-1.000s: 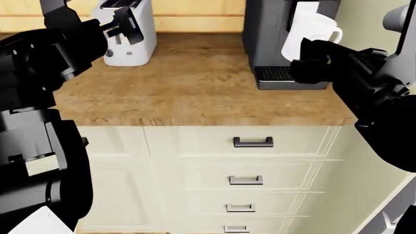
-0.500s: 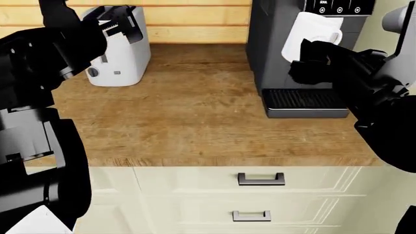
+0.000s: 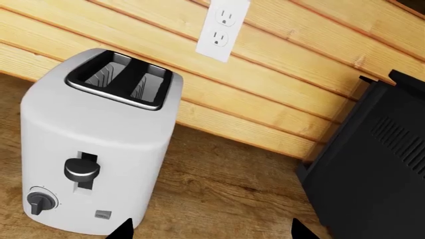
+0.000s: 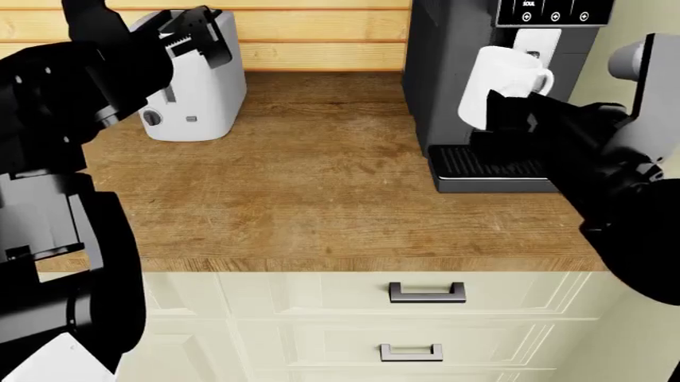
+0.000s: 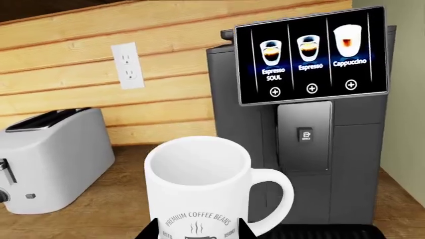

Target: Pick the mug from the cabinet, place it under the coffee machine dispenser, and press the start button.

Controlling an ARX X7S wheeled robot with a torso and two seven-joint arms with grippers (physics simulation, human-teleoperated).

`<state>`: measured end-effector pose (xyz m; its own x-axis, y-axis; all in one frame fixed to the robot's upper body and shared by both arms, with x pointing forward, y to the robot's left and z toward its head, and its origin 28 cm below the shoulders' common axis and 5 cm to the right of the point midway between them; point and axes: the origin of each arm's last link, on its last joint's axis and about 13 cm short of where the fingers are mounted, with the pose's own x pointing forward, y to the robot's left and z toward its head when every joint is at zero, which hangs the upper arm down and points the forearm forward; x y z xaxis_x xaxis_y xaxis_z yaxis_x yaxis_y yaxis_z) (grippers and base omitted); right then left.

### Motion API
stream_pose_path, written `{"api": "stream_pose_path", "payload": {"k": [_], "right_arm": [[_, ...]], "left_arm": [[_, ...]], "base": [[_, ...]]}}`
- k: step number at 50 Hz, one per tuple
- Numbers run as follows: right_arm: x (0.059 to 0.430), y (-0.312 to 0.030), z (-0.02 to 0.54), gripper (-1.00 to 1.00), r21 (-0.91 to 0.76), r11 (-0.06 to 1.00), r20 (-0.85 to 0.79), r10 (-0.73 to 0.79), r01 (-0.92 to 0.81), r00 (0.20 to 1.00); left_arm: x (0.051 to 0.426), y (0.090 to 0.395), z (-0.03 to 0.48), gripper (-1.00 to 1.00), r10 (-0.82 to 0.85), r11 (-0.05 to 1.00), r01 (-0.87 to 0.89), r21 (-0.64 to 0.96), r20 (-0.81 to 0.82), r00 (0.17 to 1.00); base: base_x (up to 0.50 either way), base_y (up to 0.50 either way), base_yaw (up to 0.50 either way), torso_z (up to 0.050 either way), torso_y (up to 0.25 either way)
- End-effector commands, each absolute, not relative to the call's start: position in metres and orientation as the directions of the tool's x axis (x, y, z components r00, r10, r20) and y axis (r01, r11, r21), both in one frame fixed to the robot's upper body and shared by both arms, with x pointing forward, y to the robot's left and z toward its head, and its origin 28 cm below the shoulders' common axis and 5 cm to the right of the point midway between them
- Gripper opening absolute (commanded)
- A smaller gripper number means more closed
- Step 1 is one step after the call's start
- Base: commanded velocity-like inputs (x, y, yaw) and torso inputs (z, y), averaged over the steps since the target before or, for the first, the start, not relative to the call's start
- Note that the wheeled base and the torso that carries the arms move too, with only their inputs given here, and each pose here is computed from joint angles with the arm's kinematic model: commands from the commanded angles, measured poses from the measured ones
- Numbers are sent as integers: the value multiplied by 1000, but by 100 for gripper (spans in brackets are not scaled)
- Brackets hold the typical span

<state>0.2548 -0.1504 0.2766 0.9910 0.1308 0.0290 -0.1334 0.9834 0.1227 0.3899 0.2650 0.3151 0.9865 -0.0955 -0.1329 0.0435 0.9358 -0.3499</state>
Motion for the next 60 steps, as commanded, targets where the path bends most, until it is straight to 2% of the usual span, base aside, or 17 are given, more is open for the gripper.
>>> {"api": "stream_pose_path", "payload": {"k": [1, 60], "right_arm": [[253, -157, 254, -100, 91, 990, -29, 110, -107, 994], [299, -178, 212, -100, -24, 998, -74, -67, 65, 995]], "left_arm": [[391, 265, 315, 100, -93, 935, 40, -351, -134, 987], [392, 266, 314, 100, -92, 933, 39, -357, -134, 987]], "base": [[0, 0, 0, 0, 0], [0, 0, 0, 0, 0]]}}
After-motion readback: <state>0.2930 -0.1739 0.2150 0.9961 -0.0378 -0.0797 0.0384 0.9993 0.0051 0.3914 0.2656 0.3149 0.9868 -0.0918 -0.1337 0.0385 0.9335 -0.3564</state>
